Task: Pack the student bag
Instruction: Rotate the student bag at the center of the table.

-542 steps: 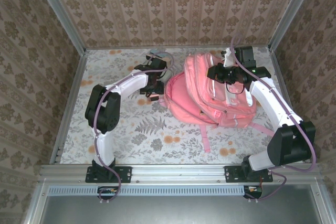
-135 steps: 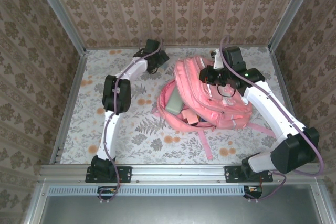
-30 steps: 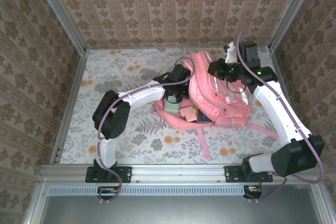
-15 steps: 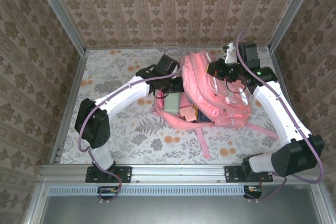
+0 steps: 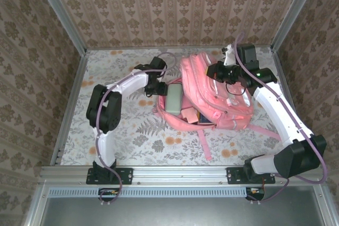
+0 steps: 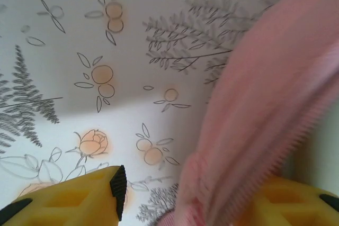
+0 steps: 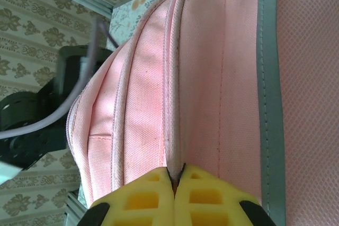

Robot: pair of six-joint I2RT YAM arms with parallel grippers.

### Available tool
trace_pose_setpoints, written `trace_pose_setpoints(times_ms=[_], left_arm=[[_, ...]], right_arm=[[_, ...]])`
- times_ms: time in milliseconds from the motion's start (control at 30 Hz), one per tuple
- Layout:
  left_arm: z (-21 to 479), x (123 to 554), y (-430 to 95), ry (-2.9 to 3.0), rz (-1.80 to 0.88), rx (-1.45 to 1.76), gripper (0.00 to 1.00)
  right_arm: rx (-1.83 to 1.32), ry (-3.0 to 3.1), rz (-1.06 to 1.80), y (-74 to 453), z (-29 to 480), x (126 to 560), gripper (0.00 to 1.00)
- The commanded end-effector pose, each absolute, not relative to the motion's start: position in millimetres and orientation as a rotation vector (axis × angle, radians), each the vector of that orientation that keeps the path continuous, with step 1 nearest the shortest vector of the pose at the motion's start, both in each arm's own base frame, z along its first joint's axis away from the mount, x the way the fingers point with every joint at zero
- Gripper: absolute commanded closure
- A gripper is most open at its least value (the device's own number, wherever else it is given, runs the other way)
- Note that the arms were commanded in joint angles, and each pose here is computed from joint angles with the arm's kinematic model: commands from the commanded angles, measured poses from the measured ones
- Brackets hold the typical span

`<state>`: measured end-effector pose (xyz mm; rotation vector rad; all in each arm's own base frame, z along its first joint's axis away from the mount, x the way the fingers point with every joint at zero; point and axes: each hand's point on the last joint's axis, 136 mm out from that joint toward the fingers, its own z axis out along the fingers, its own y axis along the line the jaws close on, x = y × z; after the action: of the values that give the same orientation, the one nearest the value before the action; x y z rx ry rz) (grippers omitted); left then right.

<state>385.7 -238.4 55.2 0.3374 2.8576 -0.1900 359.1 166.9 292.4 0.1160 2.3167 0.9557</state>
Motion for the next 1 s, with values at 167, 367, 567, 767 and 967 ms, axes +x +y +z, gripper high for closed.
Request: trace_pose_setpoints(times_ms=[167,367,567,767,967], left_arm=[[60,393,-238,2.834,-0.168,0.409,1.00],[69,369,-212,2.820,-0.179,0.237,1.00],[74,319,-193,2.800,-0.273,-0.035,1.00],[78,264,-238,2.758,-0.330,-0.056,1.00],[82,233,-280,2.745,-0.337,0.006,0.87]], right_arm=[[-0.043,2.226,0.945,192,315,373,0.98],[-0.081,2.263,0.885,209,298,397,0.99],[-0.189,2.253,0.864,245,300,422,0.99],[-0.248,2.249,0.874,270,301,447,0.99],[-0.251,2.283,0.840,263,292,440,0.92]])
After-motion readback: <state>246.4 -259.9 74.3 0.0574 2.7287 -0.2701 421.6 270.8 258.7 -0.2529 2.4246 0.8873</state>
